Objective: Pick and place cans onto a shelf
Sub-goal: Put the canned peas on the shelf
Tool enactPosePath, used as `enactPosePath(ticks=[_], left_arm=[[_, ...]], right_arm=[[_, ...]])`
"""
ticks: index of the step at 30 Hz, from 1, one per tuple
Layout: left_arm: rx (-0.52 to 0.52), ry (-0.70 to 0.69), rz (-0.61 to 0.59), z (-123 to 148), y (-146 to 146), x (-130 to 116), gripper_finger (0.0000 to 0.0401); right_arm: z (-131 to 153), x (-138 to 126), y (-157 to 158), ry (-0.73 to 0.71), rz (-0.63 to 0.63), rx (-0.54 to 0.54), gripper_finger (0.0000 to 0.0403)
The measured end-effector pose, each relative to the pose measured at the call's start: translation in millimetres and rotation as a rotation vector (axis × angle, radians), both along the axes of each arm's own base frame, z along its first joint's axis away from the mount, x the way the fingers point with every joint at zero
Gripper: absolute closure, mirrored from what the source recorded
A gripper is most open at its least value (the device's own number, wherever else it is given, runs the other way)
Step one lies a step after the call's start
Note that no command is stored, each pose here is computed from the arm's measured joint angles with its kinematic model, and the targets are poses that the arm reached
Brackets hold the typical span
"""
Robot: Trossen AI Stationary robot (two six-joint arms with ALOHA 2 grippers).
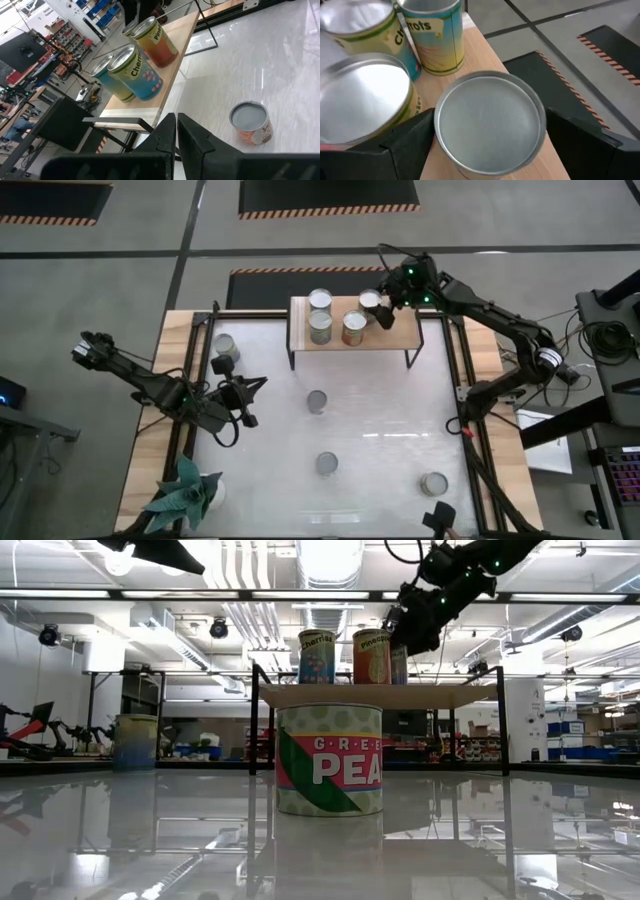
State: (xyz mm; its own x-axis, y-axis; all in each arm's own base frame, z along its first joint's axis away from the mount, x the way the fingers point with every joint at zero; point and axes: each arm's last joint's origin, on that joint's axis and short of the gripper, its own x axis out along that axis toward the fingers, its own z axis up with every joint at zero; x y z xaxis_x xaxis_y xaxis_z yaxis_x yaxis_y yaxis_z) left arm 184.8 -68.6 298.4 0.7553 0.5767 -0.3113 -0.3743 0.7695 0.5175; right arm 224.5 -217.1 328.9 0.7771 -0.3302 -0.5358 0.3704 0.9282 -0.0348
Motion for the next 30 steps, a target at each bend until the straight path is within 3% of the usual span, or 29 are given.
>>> enactPosePath(ticks=[9, 15, 19, 24, 30], left_arm=[[-0.001, -0.002, 0.000, 0.1, -0.1, 0.1, 0.0401], [-0.002, -0.003, 0.000, 0.2, -0.1, 0.2, 0.0401], [-0.003, -0.005, 0.000, 0.3, -0.1, 0.3, 0.0401], [-0.003, -0.006, 0.000, 0.2, -0.2, 0.3, 0.0401], [-0.001, -0.004, -0.001, 0.1, -0.2, 0.3, 0.0401]], right_arm=[[35.0, -6.0, 6.2, 0.002, -0.007, 0.015, 0.0046], [50.5, -15.0, 15.3, 0.091, 0.018, 0.053, 0.0063], [43.0, -18.5, 15.9, 0.177, -0.031, 0.058, 0.0108], [25.5, -19.8, 10.8, 0.297, -0.146, 0.036, 0.0193], [11.1, -13.9, 3.8, 0.316, -0.178, 0.059, 0.0283]])
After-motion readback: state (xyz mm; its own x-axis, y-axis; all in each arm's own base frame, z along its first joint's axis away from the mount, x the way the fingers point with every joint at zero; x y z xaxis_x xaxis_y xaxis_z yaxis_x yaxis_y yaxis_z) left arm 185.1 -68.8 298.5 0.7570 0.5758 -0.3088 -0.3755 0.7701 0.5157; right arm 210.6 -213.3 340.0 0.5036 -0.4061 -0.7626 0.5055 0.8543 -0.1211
